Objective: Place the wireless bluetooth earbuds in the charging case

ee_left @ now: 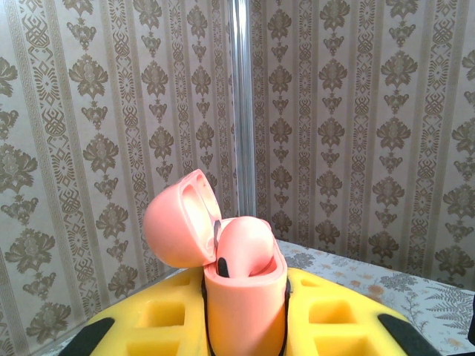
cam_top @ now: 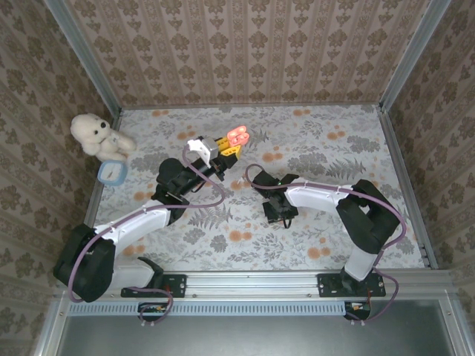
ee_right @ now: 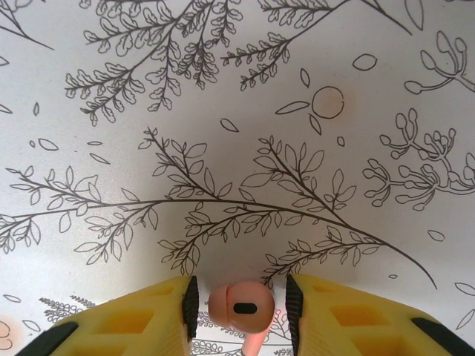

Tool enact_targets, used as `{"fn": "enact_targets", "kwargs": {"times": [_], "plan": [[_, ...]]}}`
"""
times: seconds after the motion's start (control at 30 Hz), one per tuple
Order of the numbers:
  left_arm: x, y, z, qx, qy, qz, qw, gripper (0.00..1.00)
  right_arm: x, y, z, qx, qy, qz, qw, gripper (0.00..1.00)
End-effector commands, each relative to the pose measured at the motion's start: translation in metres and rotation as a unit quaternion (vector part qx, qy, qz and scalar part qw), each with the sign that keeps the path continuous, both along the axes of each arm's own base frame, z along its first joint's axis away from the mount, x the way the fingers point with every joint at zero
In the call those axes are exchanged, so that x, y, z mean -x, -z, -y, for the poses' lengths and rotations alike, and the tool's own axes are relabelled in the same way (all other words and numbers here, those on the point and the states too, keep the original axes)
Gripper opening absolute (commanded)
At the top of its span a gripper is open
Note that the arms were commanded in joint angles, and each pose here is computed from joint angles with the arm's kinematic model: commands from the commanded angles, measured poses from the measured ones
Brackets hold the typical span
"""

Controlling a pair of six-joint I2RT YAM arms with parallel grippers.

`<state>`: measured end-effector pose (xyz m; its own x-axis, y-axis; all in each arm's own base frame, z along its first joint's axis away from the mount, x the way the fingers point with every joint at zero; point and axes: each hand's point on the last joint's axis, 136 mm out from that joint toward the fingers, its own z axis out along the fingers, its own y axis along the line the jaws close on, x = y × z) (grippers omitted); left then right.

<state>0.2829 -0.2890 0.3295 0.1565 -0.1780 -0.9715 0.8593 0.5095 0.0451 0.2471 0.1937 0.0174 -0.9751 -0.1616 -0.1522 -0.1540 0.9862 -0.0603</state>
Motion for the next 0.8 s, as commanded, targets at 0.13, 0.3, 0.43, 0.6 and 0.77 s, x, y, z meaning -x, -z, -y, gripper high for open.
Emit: {"fn": "enact_targets", "kwargs": {"times": [0.13,0.3,0.43,0.6,0.77], "plan": [[-0.0005,-0.0135,-0.0029,0.015,-0.001,0.012,1.000,0.00,0.0065,0.0144,0.0061,0.024,-0.009,-0.019,1.000,0.38],[-0.0008,-0.0124,-0.0028,0.015,-0.001,0.010,1.000,0.00,0.0066,0.0161,0.0062,0.024,-0.009,-0.020,0.999,0.36],[-0.0007,-0.0130,-0.0032,0.016,-0.002,0.011,1.000,0.00,0.0074,0.0154,0.0063,0.024,-0.010,-0.021,0.999,0.34],[-0.0006,-0.0143,-0.0032,0.017,-0.002,0.012,1.000,0.00,0.0089,0.0103,0.0082,0.022,-0.010,-0.017,1.000,0.38],[-0.0005,-0.0142,-0.0024,0.017,-0.001,0.012,1.000,0.00,0.0111,0.0076,0.0103,0.020,-0.007,-0.016,1.000,0.37]]}}
